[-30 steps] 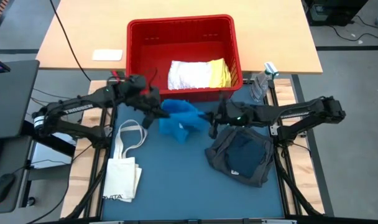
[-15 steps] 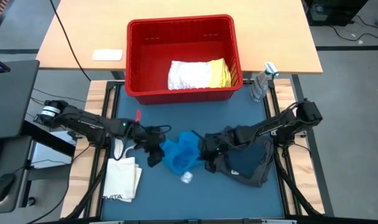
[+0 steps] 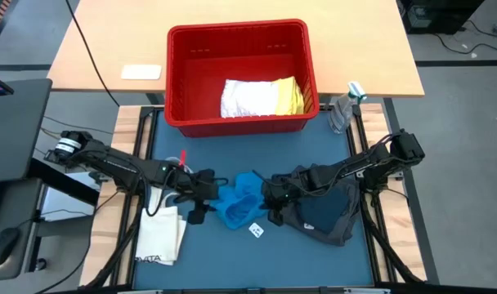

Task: Fold Laundry from Bin
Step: Fold the blue shorts

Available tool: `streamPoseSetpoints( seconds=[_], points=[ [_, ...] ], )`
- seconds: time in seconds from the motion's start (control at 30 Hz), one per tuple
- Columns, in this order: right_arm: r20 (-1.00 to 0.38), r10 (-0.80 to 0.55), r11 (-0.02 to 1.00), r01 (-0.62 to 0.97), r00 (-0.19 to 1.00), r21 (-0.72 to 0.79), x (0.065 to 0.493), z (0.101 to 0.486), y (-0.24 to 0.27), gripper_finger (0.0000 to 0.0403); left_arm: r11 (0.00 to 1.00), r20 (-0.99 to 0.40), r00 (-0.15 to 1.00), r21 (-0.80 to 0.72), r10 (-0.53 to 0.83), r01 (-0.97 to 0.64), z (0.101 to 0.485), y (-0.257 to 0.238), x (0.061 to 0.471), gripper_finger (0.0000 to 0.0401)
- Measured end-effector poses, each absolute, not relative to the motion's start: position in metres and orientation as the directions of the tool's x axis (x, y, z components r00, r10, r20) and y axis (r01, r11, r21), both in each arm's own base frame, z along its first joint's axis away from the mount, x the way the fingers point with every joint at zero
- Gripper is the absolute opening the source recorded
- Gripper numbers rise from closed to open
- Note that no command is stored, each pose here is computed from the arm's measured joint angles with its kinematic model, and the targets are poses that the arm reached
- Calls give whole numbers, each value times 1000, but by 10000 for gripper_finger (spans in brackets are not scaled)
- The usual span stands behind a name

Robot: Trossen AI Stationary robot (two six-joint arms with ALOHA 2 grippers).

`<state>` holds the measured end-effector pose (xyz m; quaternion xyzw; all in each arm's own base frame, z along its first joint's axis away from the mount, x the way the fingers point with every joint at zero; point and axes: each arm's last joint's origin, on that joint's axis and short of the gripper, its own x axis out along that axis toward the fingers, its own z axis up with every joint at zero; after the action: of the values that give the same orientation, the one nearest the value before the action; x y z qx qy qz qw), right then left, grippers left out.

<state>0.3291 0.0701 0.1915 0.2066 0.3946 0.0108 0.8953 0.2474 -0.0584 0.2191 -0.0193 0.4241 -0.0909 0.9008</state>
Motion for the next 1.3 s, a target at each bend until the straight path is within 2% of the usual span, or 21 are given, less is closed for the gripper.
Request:
streamPoseSetpoints(
  seconds=[0.2, 0.37, 0.43, 0.5, 0.63, 0.7, 0.73, 0.83, 0.93, 1.1, 1.2, 1.3],
  points=[
    [-682, 149, 888, 206, 716, 410, 331, 194, 68, 20, 980, -755, 637, -39, -157, 194, 200, -64, 256, 264],
    [-654, 120, 865, 245, 747, 438, 334, 196, 67, 20, 967, -776, 609, -6, -164, 253, 175, -72, 267, 265],
    [-655, 108, 861, 259, 748, 438, 334, 197, 67, 20, 965, -792, 592, 17, -147, 263, 166, -73, 270, 246],
    [-655, 108, 861, 259, 748, 438, 334, 196, 67, 20, 973, -808, 579, 30, -112, 230, 160, -72, 272, 209],
    [-659, 129, 870, 234, 741, 434, 333, 197, 68, 20, 985, -776, 626, 37, -79, 170, 173, -65, 271, 91],
    [-659, 160, 897, 171, 735, 408, 332, 199, 69, 20, 986, -753, 653, 40, -79, 165, 186, -61, 265, 30],
    [-656, 175, 914, 127, 734, 386, 330, 201, 70, 20, 985, -742, 666, 45, -79, 167, 194, -59, 261, 19],
    [-642, 191, 956, 8, 742, 294, 323, 213, 74, 20, 972, -701, 704, 69, -113, 226, 218, -52, 247, 17],
    [-568, 242, 968, -152, 786, 201, 315, 237, 76, 19, 951, -614, 771, 103, -170, 292, 245, -50, 232, 17],
    [-331, 527, 850, -487, 783, 200, 304, 290, 79, 19, 911, -400, 868, 159, -292, 380, 287, -48, 207, 16],
    [-238, 611, 791, -583, 754, 185, 301, 313, 78, 19, 906, -254, 910, 188, -327, 378, 306, -46, 200, 16],
    [-211, 646, 763, -628, 733, 154, 310, 322, 73, 19, 908, -159, 933, 226, -322, 352, 317, -44, 200, 15]
  ],
)
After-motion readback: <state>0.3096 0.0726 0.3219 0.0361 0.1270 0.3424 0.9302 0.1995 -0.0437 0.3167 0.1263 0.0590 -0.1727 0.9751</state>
